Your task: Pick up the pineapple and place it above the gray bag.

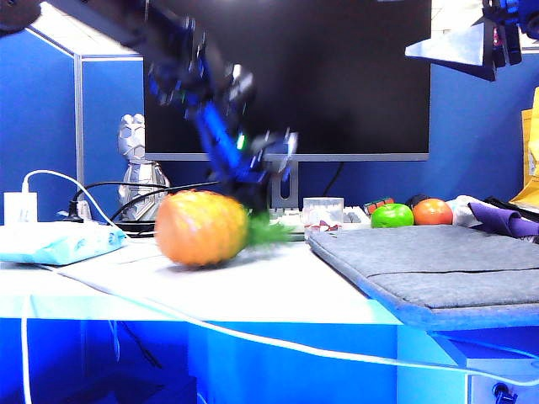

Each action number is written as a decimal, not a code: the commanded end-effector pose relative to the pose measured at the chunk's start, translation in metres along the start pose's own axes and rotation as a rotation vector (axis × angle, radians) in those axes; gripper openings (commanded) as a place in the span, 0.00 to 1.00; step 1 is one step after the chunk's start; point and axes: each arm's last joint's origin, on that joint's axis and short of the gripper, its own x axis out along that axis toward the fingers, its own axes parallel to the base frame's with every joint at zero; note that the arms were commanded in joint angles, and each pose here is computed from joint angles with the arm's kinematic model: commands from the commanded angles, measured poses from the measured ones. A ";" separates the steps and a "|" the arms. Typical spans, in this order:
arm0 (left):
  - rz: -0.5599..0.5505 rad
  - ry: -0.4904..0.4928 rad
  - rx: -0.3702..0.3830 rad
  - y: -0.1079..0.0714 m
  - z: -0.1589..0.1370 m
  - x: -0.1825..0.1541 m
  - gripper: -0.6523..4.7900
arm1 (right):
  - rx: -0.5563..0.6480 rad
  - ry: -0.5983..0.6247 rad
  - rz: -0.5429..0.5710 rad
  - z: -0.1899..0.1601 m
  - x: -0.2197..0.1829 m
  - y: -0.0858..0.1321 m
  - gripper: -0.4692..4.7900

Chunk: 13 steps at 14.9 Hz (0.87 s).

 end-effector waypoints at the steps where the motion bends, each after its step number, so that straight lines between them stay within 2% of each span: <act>1: -0.041 -0.179 0.005 -0.004 0.033 -0.038 0.11 | -0.001 0.023 -0.017 -0.005 0.004 -0.006 1.00; 5: -0.050 -0.113 0.025 -0.006 0.028 -0.041 0.11 | 0.008 0.040 -0.004 -0.007 0.004 -0.007 1.00; 8: -0.048 -0.140 0.032 -0.006 0.032 -0.047 0.11 | 0.003 0.041 -0.004 -0.007 0.004 -0.007 1.00; 10: -0.076 -0.238 0.016 -0.007 0.045 -0.063 0.11 | 0.004 0.049 -0.008 -0.008 0.004 -0.007 1.00; 13: -0.154 -0.451 -0.010 -0.009 0.070 -0.096 0.11 | -0.004 0.059 -0.015 -0.009 0.004 -0.008 1.00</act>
